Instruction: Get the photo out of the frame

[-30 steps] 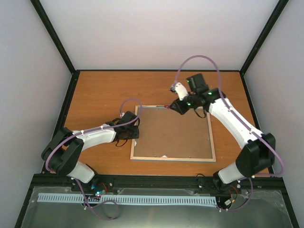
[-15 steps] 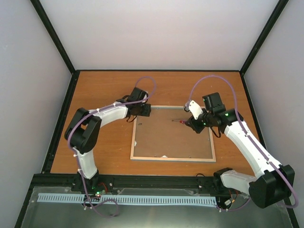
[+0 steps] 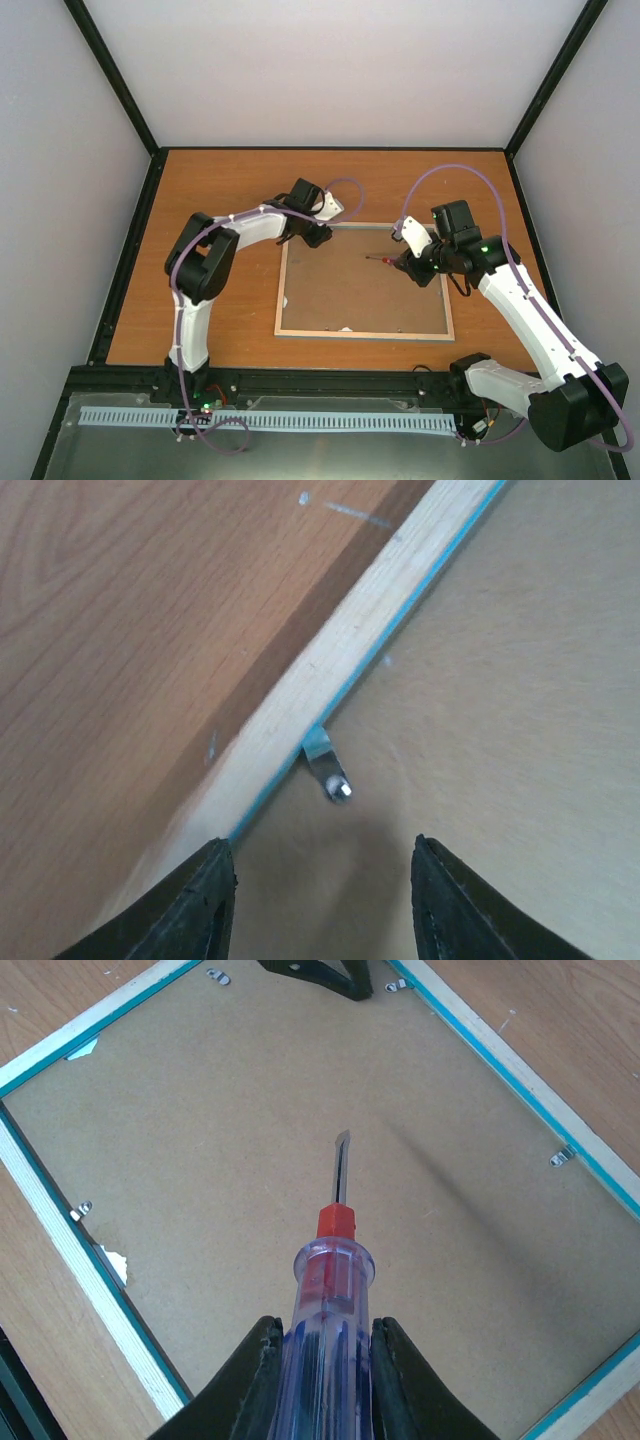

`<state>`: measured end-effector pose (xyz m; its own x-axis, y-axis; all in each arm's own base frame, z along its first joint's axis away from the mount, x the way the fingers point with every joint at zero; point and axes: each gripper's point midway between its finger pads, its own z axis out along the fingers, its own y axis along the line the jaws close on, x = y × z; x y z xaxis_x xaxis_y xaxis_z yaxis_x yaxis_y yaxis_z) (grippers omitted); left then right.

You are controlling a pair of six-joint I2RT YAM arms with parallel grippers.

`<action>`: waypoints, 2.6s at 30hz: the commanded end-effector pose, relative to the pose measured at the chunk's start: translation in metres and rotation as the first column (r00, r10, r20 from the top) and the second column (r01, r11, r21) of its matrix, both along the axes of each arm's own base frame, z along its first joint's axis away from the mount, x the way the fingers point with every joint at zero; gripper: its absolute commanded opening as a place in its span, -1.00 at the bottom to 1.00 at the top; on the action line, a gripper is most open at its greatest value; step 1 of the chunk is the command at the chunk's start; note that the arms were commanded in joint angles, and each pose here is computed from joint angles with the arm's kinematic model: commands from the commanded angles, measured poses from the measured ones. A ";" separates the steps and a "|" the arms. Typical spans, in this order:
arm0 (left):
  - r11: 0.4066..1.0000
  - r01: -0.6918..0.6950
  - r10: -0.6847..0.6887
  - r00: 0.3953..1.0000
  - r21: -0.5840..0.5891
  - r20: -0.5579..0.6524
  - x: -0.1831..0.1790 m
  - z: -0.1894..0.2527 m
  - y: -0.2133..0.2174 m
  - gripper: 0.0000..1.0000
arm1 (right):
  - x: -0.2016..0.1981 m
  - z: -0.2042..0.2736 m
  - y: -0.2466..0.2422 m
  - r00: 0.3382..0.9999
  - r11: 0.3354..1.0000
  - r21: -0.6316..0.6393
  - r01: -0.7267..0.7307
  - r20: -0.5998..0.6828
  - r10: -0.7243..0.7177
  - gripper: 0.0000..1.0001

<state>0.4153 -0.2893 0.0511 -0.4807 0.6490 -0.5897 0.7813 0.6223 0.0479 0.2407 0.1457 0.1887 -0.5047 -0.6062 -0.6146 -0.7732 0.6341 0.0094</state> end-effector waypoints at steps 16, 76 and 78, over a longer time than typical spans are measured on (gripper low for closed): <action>0.954 0.298 -0.296 0.951 -0.016 0.089 0.034 0.005 -0.047 0.01 | -0.003 0.010 0.008 1.000 0.998 0.053 -0.019 -0.011 0.019 -0.94; 0.790 -0.581 0.593 0.642 0.197 -0.485 -0.045 -0.067 0.130 -0.70 | -0.022 0.029 0.025 0.992 0.978 0.166 -0.125 -0.004 0.127 -0.95; 0.762 -0.633 0.599 0.605 0.140 -0.526 -0.063 -0.058 0.125 -0.72 | -0.022 0.028 0.027 0.991 0.977 0.172 -0.130 -0.005 0.133 -0.95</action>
